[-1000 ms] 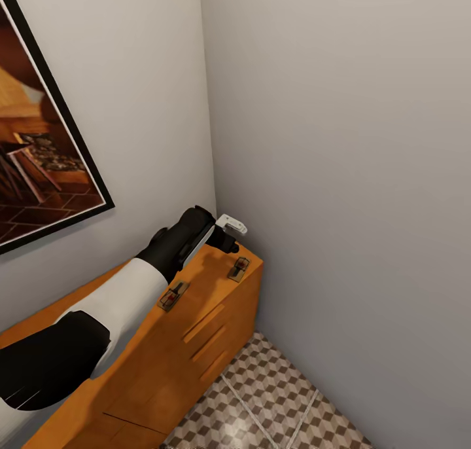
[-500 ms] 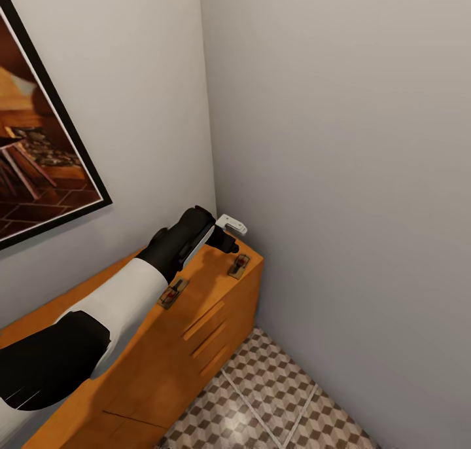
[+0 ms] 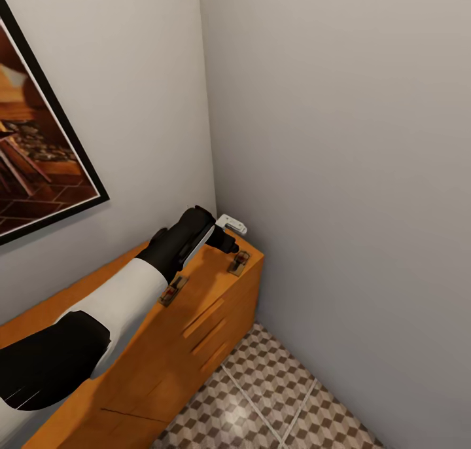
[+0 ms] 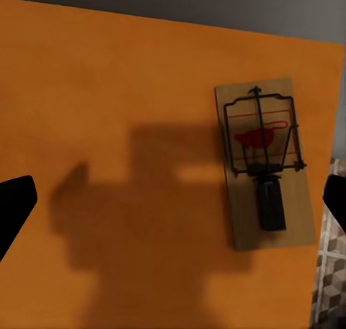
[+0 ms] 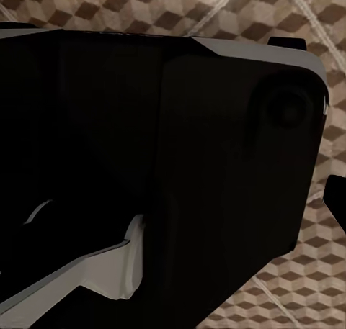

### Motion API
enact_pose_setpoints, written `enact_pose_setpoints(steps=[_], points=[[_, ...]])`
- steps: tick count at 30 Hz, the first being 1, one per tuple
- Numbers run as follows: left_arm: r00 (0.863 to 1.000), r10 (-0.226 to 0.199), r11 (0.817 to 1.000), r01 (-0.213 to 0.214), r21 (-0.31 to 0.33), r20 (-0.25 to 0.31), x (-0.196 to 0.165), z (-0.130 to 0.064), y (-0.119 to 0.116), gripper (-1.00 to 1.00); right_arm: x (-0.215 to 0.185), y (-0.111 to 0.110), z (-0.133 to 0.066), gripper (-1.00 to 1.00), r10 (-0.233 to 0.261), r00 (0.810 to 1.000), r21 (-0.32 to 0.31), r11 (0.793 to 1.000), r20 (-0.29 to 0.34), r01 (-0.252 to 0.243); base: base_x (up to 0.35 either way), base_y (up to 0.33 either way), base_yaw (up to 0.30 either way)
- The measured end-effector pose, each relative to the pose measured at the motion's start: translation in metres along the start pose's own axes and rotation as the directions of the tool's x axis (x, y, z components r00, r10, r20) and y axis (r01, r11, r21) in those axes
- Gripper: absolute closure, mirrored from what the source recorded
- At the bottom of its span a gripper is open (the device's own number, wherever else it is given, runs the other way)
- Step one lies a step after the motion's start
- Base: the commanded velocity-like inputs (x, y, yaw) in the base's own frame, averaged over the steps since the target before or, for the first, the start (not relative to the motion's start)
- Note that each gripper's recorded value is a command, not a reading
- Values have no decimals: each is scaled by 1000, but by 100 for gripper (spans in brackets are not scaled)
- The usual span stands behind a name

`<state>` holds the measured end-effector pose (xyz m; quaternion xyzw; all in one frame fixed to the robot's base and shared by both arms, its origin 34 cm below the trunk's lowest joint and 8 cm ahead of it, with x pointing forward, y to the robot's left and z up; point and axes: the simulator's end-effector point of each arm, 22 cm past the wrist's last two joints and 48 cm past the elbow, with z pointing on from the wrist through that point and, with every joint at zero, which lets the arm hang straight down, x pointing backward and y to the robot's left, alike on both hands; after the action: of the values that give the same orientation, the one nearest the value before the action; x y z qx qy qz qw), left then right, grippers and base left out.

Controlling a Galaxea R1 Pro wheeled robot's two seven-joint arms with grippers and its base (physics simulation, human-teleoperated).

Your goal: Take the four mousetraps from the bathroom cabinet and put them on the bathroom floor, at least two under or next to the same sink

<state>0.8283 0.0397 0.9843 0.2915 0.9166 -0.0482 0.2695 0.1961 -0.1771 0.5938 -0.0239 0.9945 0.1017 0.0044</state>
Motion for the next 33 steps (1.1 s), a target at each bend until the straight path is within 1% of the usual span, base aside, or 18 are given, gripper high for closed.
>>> enact_pose_setpoints(steps=[10, 18, 27, 33], points=[[1000, -1, 1000, 1, 9, 0, 1, 6, -2, -100, 6, 0, 1, -100, 3, 1000, 0, 1000, -14, -3, 0, 0, 0], [1000, 5, 1000, -5, 11, 21, -6, 3, -4, -100, 8, 0, 1, -100, 4, 1000, -1, 1000, -18, -4, 0, 0, 0], [1000, 5, 1000, -6, 13, 26, -8, 2, -5, -100, 8, 1, 2, -100, 4, 1000, -3, 1000, -19, -4, 0, 0, 0], [999, 8, 1000, -8, 14, 40, -13, -1, -6, -100, 8, 1, 2, -100, 4, 1000, -3, 1000, -19, -4, 0, 0, 0]])
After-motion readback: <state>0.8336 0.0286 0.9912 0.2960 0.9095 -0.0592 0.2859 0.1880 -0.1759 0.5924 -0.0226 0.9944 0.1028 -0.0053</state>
